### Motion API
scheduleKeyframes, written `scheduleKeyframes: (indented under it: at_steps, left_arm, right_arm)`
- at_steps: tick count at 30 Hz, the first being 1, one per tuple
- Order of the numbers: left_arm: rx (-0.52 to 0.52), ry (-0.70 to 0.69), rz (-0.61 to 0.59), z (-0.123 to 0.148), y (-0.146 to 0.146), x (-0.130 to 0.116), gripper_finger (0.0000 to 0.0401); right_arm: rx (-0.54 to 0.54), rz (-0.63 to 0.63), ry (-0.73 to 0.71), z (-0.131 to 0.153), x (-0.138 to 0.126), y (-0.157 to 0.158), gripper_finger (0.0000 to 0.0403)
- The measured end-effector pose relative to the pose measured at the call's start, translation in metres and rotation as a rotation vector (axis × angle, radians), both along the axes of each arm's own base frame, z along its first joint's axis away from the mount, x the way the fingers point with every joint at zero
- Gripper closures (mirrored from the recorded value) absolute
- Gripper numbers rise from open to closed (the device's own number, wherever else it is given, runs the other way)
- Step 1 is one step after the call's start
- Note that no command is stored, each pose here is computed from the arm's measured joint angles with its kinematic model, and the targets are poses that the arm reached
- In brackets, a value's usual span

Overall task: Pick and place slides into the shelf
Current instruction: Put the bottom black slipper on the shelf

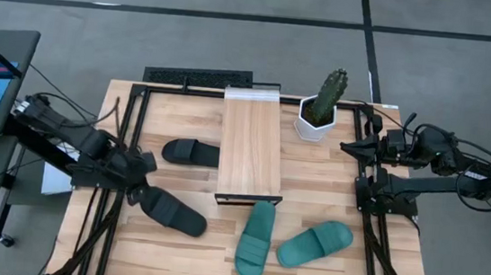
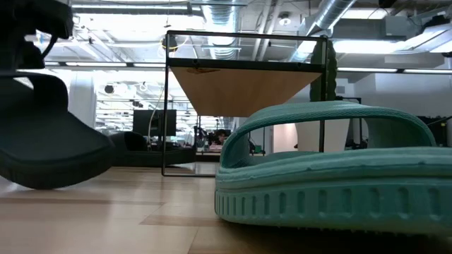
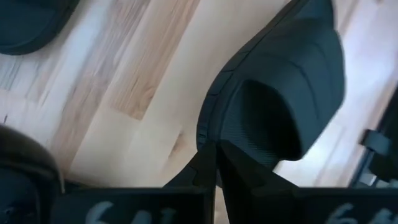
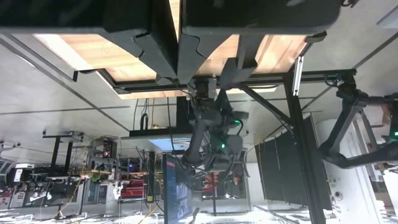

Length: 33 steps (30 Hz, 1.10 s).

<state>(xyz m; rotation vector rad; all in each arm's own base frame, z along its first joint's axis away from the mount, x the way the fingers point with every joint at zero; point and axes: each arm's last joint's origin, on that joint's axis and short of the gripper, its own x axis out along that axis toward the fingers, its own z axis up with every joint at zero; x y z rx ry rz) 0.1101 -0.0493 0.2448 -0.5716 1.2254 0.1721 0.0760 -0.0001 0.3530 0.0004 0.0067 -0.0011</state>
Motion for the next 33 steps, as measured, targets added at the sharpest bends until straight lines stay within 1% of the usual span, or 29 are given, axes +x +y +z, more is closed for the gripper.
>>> scheduleKeyframes:
  at_steps: [5, 8, 15, 19, 22, 27, 33]
  left_arm:
    - [0.035, 0.056, -0.002, -0.016, -0.003, 0.006, 0.0401]
    - [0.075, 0.081, 0.002, -0.023, -0.003, 0.009, 0.0401]
    - [0.158, 0.109, 0.067, -0.03, -0.004, 0.017, 0.0401]
    - [0.194, 0.127, 0.07, -0.036, -0.006, 0.023, 0.0399]
    - [0.216, 0.165, 0.063, -0.041, -0.008, 0.027, 0.0388]
    - [0.267, 0.229, 0.06, -0.051, -0.01, 0.034, 0.036]
    - [0.349, 0.281, 0.026, -0.061, -0.011, 0.04, 0.0328]
  right_arm:
    - [0.0, 0.0, 0.0, 0.0, 0.0, 0.0, 0.0403]
    - [0.0, 0.0, 0.0, 0.0, 0.0, 0.0, 0.0403]
    - [0.0, 0.0, 0.0, 0.0, 0.0, 0.0, 0.0403]
    - [0.0, 0.0, 0.001, 0.0, 0.0, 0.0, 0.0403]
    - [0.0, 0.0, 0.0, 0.0, 0.0, 0.0, 0.0403]
    - [0.0, 0.0, 0.0, 0.0, 0.0, 0.0, 0.0403]
    - [0.0, 0.0, 0.0, 0.0, 0.0, 0.0, 0.0403]
